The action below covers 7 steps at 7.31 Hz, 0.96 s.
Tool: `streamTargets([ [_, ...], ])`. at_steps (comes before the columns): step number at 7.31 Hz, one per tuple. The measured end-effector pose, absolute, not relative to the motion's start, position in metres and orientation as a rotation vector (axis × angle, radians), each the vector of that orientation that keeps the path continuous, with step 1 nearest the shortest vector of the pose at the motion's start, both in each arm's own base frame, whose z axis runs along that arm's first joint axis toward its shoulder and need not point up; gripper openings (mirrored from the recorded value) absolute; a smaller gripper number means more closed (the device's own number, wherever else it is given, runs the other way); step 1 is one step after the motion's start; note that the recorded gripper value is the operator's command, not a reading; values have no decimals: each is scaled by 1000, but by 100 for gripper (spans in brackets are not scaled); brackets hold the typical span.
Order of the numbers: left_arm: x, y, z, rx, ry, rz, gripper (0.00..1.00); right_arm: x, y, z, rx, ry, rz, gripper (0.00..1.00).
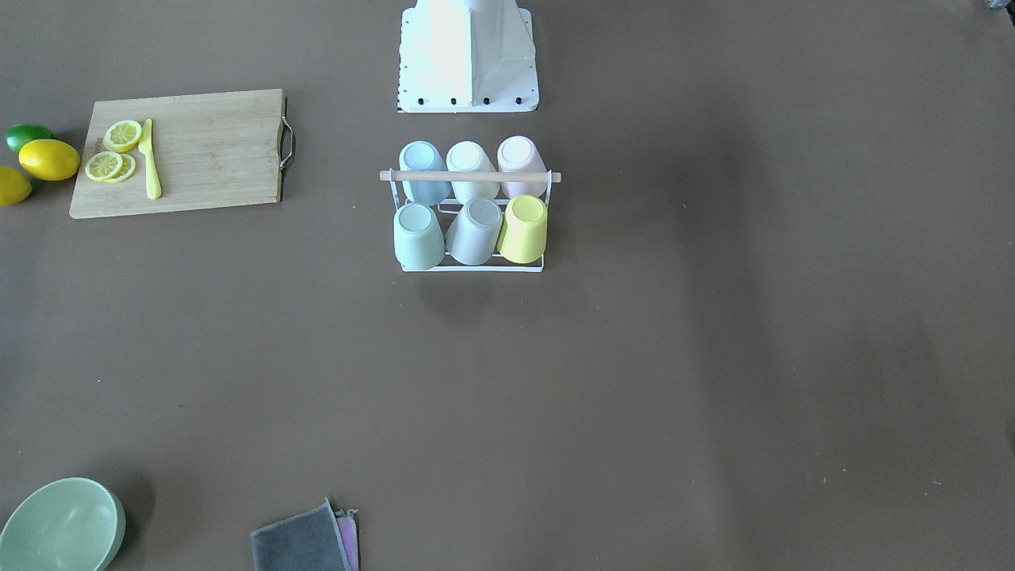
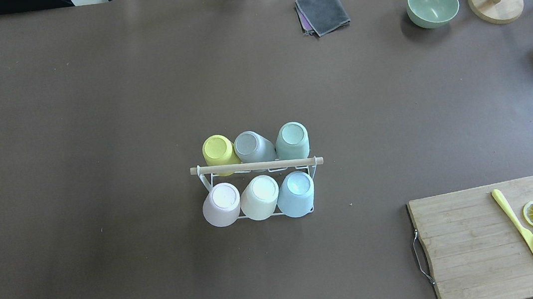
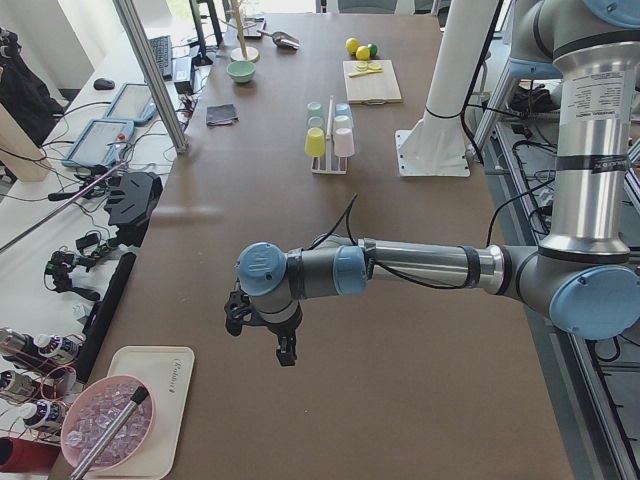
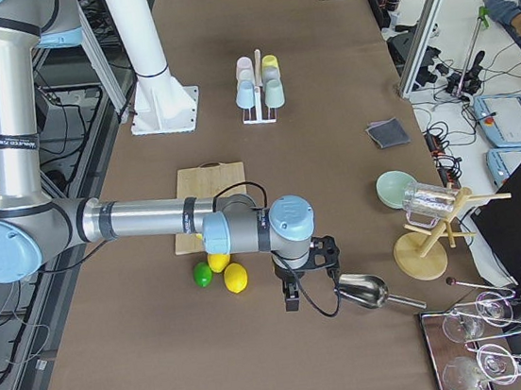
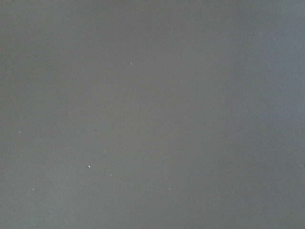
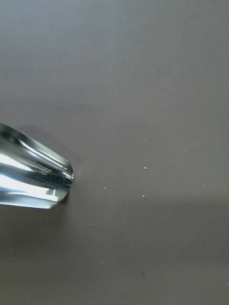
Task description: Place cup on cup holder
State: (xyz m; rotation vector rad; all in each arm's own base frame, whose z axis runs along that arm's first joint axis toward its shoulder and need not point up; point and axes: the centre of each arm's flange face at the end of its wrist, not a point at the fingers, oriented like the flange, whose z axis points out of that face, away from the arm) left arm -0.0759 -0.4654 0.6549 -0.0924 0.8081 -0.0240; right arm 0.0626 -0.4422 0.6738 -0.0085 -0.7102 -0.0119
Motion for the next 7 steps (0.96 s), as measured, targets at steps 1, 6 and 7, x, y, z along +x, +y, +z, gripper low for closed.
streamTargets([
  [1,-76,-465,663,-77,804,-17,98,63,-442,674,-9,-710,-12,100],
  [6,-74,-476,659,24,790,32,98,63,-441,673,-7,-710,-13,100],
  [7,-72,-478,656,34,788,41,98,63,-441,673,-7,-710,-13,100],
])
